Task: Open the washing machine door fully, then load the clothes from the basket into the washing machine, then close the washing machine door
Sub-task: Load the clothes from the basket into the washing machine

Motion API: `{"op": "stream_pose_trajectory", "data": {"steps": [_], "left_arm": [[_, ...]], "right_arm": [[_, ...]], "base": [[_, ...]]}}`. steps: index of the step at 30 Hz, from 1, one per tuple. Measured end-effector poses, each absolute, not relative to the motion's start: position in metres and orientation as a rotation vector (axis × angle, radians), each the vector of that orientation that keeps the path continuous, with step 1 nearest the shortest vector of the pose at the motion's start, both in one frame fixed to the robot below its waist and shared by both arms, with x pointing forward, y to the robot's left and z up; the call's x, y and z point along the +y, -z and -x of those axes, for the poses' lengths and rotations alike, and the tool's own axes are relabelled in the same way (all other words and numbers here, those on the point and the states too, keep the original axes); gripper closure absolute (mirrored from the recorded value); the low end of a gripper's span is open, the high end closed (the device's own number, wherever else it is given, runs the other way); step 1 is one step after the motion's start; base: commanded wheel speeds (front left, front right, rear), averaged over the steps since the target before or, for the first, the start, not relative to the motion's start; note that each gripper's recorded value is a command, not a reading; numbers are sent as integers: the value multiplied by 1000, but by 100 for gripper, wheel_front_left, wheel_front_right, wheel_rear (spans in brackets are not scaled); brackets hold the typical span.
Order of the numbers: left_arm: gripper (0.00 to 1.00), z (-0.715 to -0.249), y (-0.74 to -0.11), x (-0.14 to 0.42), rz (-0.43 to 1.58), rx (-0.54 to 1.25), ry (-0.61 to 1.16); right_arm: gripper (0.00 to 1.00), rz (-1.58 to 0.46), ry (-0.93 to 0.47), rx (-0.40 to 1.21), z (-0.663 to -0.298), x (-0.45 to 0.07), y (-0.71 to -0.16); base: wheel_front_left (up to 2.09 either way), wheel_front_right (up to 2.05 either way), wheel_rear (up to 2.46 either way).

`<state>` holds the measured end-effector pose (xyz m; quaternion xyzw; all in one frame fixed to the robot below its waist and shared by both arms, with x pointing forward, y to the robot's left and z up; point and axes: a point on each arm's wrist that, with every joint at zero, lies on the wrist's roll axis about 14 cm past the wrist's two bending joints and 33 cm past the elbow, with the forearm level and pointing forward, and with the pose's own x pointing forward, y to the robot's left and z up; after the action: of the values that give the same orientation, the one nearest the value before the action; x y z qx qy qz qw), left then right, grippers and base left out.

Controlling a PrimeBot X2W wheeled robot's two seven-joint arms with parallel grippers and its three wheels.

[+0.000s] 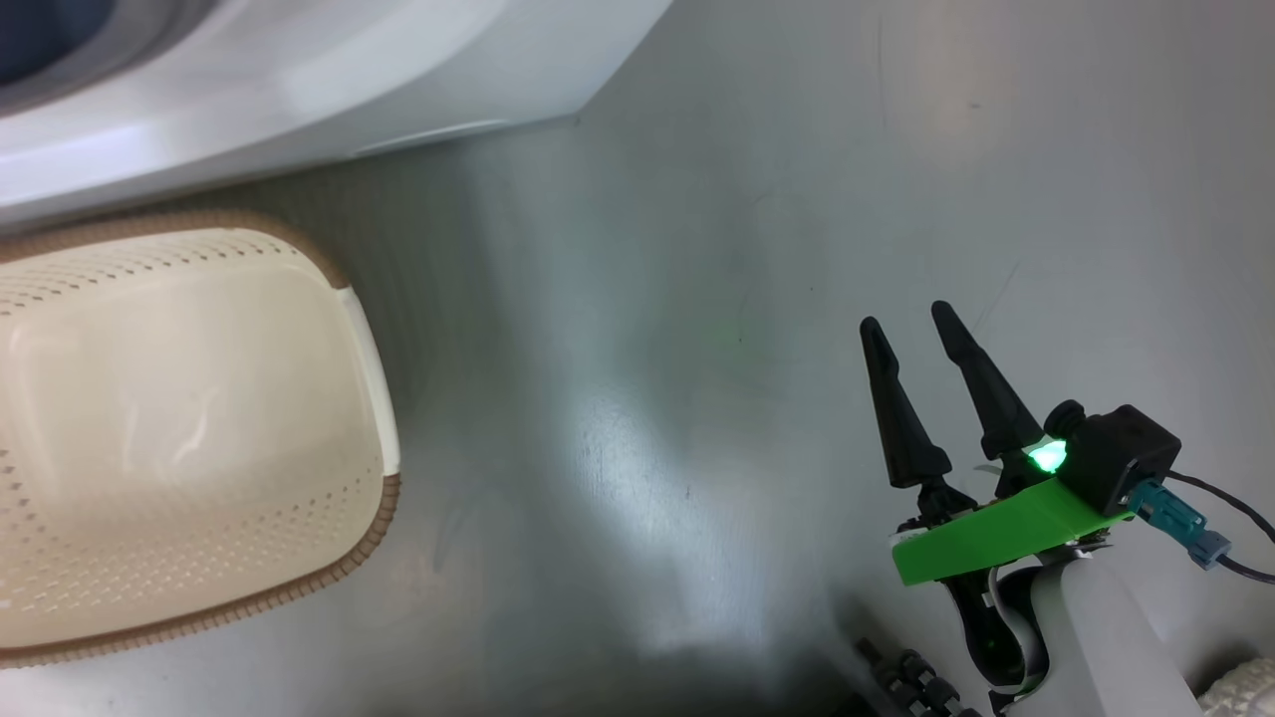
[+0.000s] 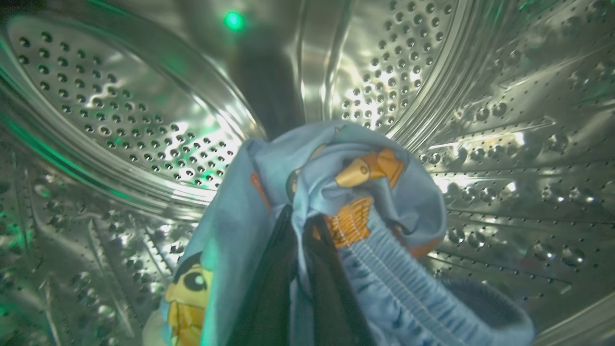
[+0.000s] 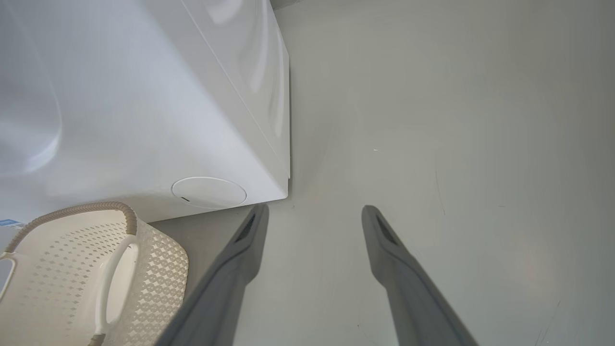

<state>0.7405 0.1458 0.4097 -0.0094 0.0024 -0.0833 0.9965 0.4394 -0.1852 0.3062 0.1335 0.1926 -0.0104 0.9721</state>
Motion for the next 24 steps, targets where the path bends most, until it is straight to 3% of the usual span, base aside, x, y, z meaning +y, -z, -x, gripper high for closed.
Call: {"op": "stream_pose_trajectory", "data": {"steps": [9, 21, 22, 23, 24], "left_arm": [[100, -752, -454, 139, -5, -189, 196], [100, -748, -400, 144, 12, -17, 180], [81, -747, -395, 145, 15, 4, 174], [54, -745, -389, 147, 14, 30, 168], [0, -743, -384, 148, 16, 55, 163]], "right_arm": [[0, -268, 10, 406, -443, -182, -296], [0, -269, 20, 406, -442, -186, -297], [0, -269, 19, 405, -442, -186, -298], [0, -269, 19, 403, -442, -186, -300], [0, -269, 18, 399, -443, -186, -301]], "base": [[0, 0, 0], [0, 0, 0], [0, 0, 0], [0, 0, 0], [0, 0, 0]]}}
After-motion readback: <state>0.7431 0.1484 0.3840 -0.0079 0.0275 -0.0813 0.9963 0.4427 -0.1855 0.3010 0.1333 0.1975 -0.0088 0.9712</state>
